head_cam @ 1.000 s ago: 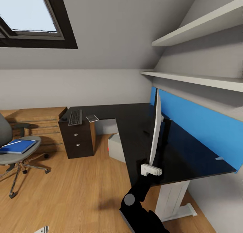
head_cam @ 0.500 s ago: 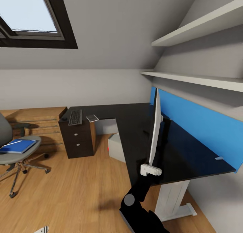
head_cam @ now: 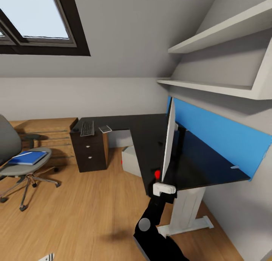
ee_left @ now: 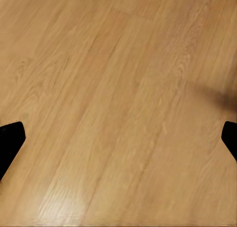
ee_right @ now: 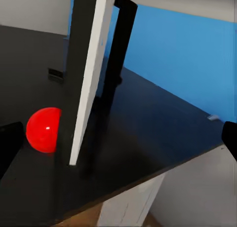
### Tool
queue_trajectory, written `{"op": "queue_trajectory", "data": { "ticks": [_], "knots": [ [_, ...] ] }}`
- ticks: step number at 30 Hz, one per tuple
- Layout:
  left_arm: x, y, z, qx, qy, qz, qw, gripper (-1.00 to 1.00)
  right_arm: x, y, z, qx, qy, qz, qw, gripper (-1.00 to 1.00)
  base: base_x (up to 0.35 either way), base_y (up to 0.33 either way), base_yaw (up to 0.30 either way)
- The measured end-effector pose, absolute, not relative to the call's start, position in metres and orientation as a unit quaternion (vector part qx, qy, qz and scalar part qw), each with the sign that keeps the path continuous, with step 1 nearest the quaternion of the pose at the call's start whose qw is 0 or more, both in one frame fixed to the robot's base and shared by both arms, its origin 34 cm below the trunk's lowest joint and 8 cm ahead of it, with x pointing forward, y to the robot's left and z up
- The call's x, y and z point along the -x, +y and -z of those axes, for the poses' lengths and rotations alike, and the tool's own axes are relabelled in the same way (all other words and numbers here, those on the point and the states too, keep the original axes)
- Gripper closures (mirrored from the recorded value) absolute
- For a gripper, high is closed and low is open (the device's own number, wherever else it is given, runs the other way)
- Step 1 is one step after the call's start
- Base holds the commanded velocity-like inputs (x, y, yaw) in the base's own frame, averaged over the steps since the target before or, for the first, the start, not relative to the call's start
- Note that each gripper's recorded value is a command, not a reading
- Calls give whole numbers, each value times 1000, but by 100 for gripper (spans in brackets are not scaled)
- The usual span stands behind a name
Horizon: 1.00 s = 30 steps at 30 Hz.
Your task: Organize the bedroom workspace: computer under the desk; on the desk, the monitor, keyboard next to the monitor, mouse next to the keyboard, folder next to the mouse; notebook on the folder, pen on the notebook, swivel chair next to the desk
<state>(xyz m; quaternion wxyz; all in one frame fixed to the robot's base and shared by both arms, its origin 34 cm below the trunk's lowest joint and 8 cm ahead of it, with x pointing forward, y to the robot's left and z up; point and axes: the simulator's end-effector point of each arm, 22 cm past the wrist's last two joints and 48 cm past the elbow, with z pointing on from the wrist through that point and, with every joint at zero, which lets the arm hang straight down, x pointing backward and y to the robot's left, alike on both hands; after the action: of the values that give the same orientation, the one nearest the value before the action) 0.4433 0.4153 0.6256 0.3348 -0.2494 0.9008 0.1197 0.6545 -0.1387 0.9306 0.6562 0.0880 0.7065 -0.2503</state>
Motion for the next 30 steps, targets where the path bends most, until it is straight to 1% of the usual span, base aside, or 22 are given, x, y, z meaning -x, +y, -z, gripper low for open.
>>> {"op": "queue_trajectory", "data": {
  "ticks": [5,9,13,17,19,22,24,26,28,30],
  "knots": [
    [-443,415,-626,249,901,-120,335,-100,-655,-138,-930,-87,707,248,657,-100,-327,-34,0],
    [-439,416,-622,250,903,-121,329,-100,-658,-136,-932,-91,705,234,663,-100,-226,-232,0],
    [-435,416,-618,249,904,-122,324,-100,-667,-123,-937,-85,701,185,683,-100,-71,-323,0],
    [-435,414,-617,249,905,-122,323,-100,-678,-131,-939,-61,698,160,696,-100,-18,-340,0],
    [-434,414,-617,249,905,-121,323,-100,-685,-135,-937,-44,703,130,698,-100,-6,-344,0],
    [-433,414,-616,249,906,-121,321,-100,-697,-143,-922,-22,730,43,681,-100,-2,-345,0],
    [-432,414,-614,249,906,-122,319,-100,-700,-151,-915,-22,741,14,671,-100,-1,-342,0],
    [-431,414,-613,249,907,-122,317,-100,-708,-173,-902,-47,764,-27,642,-100,0,-257,0],
    [-430,413,-612,248,908,-121,316,-100,-715,-203,-880,-97,795,-49,597,-100,0,-84,0],
    [-430,412,-612,248,908,-120,316,-100,-726,-219,-873,-124,799,-49,586,-100,0,-34,0]
  ]
}}
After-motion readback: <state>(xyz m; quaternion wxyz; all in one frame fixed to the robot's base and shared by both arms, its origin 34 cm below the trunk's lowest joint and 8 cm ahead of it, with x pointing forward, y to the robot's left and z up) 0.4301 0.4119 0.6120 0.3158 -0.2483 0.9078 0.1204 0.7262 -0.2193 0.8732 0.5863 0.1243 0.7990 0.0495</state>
